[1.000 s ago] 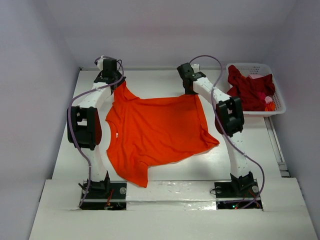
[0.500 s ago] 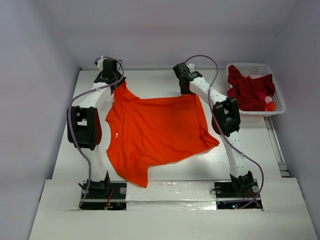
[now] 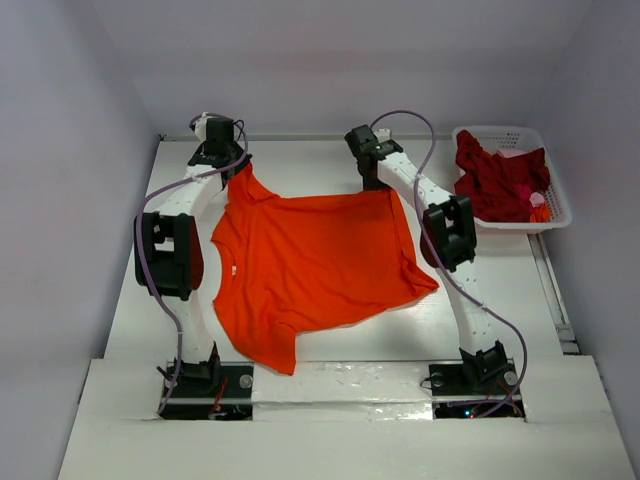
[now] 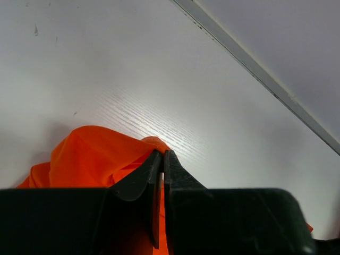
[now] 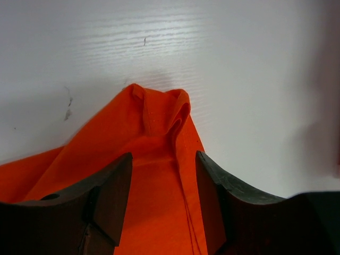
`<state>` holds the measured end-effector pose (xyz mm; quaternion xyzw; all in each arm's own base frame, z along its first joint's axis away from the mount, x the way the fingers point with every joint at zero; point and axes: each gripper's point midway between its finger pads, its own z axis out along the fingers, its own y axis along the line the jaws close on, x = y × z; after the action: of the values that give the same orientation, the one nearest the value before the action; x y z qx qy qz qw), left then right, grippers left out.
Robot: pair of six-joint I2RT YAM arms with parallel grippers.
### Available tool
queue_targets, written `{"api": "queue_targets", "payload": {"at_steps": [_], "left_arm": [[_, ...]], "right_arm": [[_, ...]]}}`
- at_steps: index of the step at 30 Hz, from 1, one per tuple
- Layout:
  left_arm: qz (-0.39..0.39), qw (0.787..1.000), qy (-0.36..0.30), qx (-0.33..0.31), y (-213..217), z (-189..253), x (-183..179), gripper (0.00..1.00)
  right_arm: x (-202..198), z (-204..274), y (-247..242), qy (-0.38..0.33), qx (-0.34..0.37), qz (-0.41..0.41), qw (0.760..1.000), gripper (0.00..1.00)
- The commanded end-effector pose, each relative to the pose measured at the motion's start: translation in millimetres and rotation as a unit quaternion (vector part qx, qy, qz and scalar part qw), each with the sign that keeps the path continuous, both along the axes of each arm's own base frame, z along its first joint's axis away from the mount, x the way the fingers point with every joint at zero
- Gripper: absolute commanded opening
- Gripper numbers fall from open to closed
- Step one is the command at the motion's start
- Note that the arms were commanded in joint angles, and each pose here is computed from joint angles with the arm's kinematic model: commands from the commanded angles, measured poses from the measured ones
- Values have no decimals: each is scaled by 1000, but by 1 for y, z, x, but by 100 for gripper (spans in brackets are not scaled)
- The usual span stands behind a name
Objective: Fold and stack the t-shirts
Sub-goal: Flatten out the tshirt
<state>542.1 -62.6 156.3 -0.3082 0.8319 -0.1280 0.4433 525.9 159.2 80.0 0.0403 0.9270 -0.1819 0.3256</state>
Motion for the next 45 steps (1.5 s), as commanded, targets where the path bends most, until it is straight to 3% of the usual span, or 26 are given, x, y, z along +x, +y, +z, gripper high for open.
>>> {"api": "queue_targets", "payload": {"at_steps": [1,15,25,41,45], "left_arm": [[-3,999,-49,-4,-3,50,-1,0],[-5,999,-50,-5,-3,54,-3,0],[-5,998,-54,-6,-3,61,-5,0],[-6,998,-59,-11,-4,69,-8,0],[-7,998,-58,-15,-5,70,-8,0]], "right_arm": [[-2,10,4,4,15,2,1000,57],[-9,8,12,26,41,-1,999,53],[-7,19,43,40,232,-37,971,52],[-3,1,41,49,282,-120,951,50],[-9,-1,54,68,335,-145,929,50]]}}
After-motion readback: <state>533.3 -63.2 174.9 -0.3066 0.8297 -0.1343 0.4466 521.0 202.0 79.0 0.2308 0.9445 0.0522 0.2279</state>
